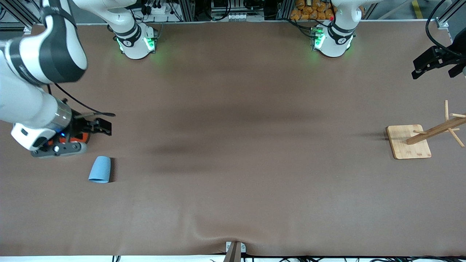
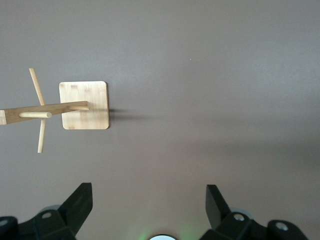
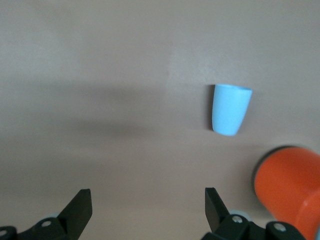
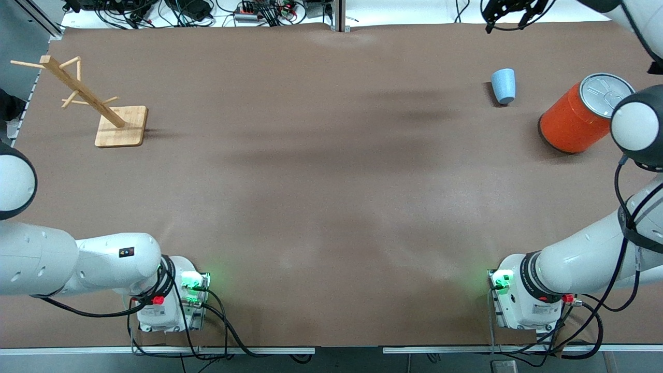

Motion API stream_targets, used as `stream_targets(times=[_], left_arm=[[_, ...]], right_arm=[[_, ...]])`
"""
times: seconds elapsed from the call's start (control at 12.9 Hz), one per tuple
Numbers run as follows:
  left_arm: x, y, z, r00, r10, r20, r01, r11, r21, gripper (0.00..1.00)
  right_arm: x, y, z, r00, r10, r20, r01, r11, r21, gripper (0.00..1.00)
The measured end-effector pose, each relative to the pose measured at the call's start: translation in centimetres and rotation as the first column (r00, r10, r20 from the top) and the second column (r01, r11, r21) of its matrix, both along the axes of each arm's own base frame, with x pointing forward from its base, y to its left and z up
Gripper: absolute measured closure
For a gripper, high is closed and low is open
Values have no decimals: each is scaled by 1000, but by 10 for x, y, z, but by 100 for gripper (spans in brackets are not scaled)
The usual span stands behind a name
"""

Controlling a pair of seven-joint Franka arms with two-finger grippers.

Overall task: Flip cup
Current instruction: 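Reach the right gripper down toward the blue cup lying beside the can, then close the right gripper around the blue cup's body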

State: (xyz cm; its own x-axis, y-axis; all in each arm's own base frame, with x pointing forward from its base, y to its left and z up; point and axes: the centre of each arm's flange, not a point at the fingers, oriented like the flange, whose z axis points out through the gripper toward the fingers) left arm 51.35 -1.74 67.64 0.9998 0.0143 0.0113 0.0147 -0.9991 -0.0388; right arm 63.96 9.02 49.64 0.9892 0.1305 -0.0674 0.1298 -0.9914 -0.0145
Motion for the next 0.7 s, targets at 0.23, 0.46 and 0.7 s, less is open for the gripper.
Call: stream_targets(times=[0.23,0.46,0.7], left_arm=[[0,0,0,1000,-1,1,1,1000,0,0],[0,-2,1,1000,-4,2,4,1000,0,0],[0,-3,1,1000,-5,2,5,1000,0,0]], right_arm=[[11,-5,-45,998,-11,-61,10,1000,-14,0],[21,-39,-100,988,-65,-144,61,998,-32,0],[25,-80,-147,981,-107,-162,101,994,-46,0]])
